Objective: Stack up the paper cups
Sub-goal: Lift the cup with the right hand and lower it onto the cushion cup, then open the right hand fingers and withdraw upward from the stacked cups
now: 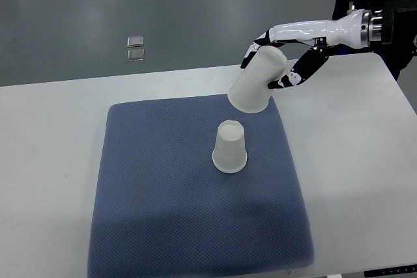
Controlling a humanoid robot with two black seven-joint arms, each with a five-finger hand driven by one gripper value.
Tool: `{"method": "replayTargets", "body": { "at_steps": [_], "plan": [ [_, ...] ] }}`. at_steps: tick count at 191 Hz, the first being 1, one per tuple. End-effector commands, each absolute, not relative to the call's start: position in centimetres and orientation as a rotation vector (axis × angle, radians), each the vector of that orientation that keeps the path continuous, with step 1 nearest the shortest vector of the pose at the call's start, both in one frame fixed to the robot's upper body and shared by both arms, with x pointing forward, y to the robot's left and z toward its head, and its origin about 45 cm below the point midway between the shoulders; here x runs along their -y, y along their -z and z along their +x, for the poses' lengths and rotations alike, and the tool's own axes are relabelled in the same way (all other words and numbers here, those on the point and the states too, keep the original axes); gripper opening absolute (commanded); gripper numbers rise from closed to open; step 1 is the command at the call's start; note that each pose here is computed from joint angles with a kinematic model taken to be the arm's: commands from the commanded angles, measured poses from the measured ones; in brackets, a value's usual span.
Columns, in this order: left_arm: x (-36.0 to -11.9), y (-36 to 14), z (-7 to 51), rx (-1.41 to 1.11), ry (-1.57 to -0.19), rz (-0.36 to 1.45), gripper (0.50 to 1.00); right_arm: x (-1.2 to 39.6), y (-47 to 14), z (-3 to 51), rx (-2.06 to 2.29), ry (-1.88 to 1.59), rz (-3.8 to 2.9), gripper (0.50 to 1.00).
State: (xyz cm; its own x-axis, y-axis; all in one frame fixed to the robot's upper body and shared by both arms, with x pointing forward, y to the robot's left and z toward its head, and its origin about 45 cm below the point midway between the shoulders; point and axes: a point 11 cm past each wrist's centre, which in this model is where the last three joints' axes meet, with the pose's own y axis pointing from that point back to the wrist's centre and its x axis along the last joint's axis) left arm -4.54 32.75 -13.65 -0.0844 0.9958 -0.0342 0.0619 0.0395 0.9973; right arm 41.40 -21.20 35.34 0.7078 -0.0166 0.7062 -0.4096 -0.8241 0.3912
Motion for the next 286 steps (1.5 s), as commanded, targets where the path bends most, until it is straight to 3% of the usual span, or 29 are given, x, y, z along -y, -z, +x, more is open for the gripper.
{"method": "replayTargets", "body": {
  "at_steps": [1, 110, 194, 286],
  "plan": [
    [-32.8, 13.6, -4.5, -1.335, -1.213, 1.188, 1.000, 20.4, -34.7, 41.3, 0.303, -0.967, 2.374, 0.641],
    [-32.8, 13.6, -4.5, -1.335, -1.213, 1.188, 1.000, 19.4, -31.8, 40.9, 0.246, -0.902, 2.331, 0.654],
    [-32.7, 13.7, -4.5, -1.334, -1.211, 1.188, 1.000, 16.4, -31.1, 40.0, 0.178, -0.912, 2.359, 0.654],
    [-32.8, 13.6, -4.5, -1.335, -1.213, 1.188, 1.000, 16.7, -30.2, 39.9, 0.169, -0.902, 2.327, 0.668]
  ]
}}
